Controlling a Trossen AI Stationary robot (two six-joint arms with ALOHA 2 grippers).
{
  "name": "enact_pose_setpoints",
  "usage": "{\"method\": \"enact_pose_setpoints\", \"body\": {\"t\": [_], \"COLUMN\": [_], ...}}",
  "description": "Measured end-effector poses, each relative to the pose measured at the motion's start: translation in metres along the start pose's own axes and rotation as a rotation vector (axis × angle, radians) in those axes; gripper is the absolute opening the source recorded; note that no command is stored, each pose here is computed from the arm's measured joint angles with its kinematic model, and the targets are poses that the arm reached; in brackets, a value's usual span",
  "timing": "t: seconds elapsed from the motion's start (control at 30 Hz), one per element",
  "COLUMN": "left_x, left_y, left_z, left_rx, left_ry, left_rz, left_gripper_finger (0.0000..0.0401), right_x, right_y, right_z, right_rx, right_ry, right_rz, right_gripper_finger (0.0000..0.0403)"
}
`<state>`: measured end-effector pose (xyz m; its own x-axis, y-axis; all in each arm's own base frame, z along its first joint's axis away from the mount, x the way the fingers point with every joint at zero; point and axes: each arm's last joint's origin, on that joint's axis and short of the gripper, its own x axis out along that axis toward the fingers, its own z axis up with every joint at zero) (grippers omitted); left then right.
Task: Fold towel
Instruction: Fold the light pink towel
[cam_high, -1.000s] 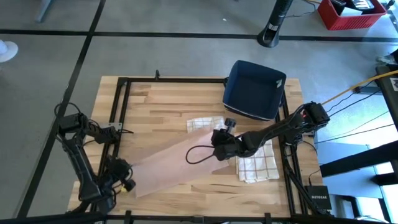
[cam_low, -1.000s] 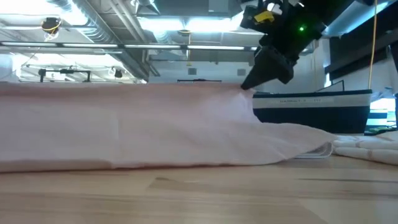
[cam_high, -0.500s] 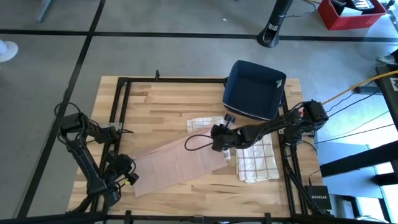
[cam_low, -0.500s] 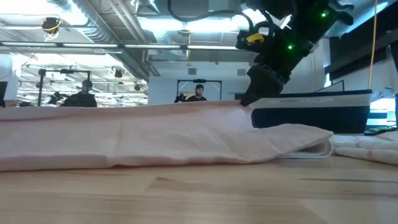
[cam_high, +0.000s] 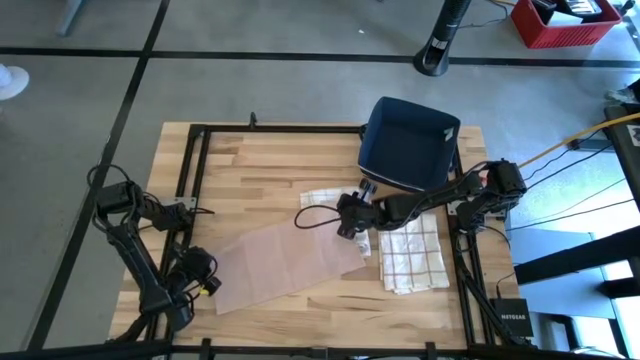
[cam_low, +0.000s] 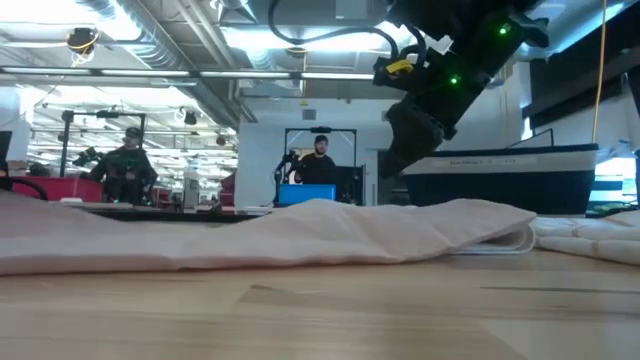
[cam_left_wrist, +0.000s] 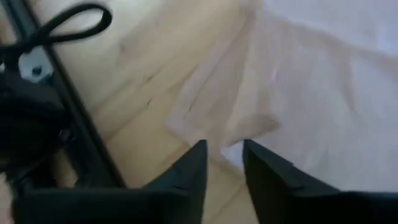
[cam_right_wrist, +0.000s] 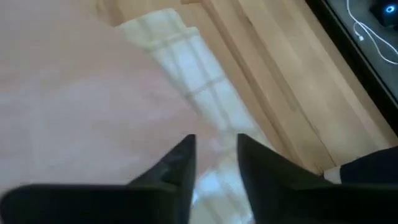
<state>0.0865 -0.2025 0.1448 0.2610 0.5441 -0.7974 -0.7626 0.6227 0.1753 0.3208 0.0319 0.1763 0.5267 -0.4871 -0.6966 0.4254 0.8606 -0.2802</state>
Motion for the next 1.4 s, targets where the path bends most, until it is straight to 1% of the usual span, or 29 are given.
{"method": "enact_pose_setpoints", "body": {"t": [0.1, 0.17, 0.23, 0.3, 0.4, 0.47, 0.53, 0.6, 0.67, 0.73, 0.87, 1.13, 1.27, 1.4], "left_x": [-0.005, -0.012, -0.016, -0.019, -0.018, -0.014, -0.007, 0.0, 0.007, 0.011, 0.009, -0.018, -0.022, -0.025], "left_y": [0.0, 0.0, -0.001, -0.005, -0.017, -0.027, -0.038, -0.049, -0.055, -0.057, -0.055, -0.052, -0.047, -0.043], "left_z": [0.001, 0.005, 0.009, 0.01, 0.007, 0.001, -0.004, -0.009, -0.013, -0.015, -0.02, -0.033, -0.041, -0.046], "left_rx": [0.023, 0.021, 0.001, -0.014, -0.006, 0.023, 0.053, 0.069, 0.098, 0.127, 0.147, 0.157, 0.146, 0.116], "left_ry": [0.056, 0.069, 0.052, 0.02, -0.018, -0.006, 0.011, 0.031, 0.065, 0.084, 0.122, 0.277, 0.292, 0.303], "left_rz": [0.013, -0.014, -0.064, -0.15, -0.289, -0.379, -0.447, -0.504, -0.517, -0.507, -0.504, -0.571, -0.579, -0.576], "left_gripper_finger": [0.0132, 0.0151, 0.0164, 0.017, 0.0172, 0.017, 0.0166, 0.0161, 0.0157, 0.0153, 0.0146, 0.0143, 0.0143, 0.0143], "right_x": [-0.003, -0.008, -0.013, -0.019, -0.027, -0.033, -0.035, -0.036, -0.034, -0.031, -0.029, -0.052, -0.062, -0.066], "right_y": [0.0, 0.0, -0.001, 0.002, 0.014, 0.026, 0.039, 0.052, 0.064, 0.073, 0.089, 0.114, 0.129, 0.142], "right_z": [0.003, 0.01, 0.019, 0.026, 0.03, 0.028, 0.021, 0.005, -0.012, -0.028, -0.048, -0.065, -0.073, -0.084], "right_rx": [-0.017, -0.031, -0.042, -0.045, -0.085, -0.127, -0.154, -0.184, -0.205, -0.232, -0.242, -0.182, -0.151, -0.112], "right_ry": [0.022, 0.052, 0.077, 0.082, 0.06, 0.043, 0.024, 0.049, 0.073, 0.113, 0.171, 0.183, 0.157, 0.167], "right_rz": [0.021, 0.037, 0.062, 0.107, 0.247, 0.36, 0.464, 0.534, 0.553, 0.523, 0.507, 0.57, 0.621, 0.638], "right_gripper_finger": [0.0159, 0.0183, 0.02, 0.0211, 0.0217, 0.0218, 0.0218, 0.0218, 0.0218, 0.0218, 0.0218, 0.0218, 0.0218, 0.0218]}}
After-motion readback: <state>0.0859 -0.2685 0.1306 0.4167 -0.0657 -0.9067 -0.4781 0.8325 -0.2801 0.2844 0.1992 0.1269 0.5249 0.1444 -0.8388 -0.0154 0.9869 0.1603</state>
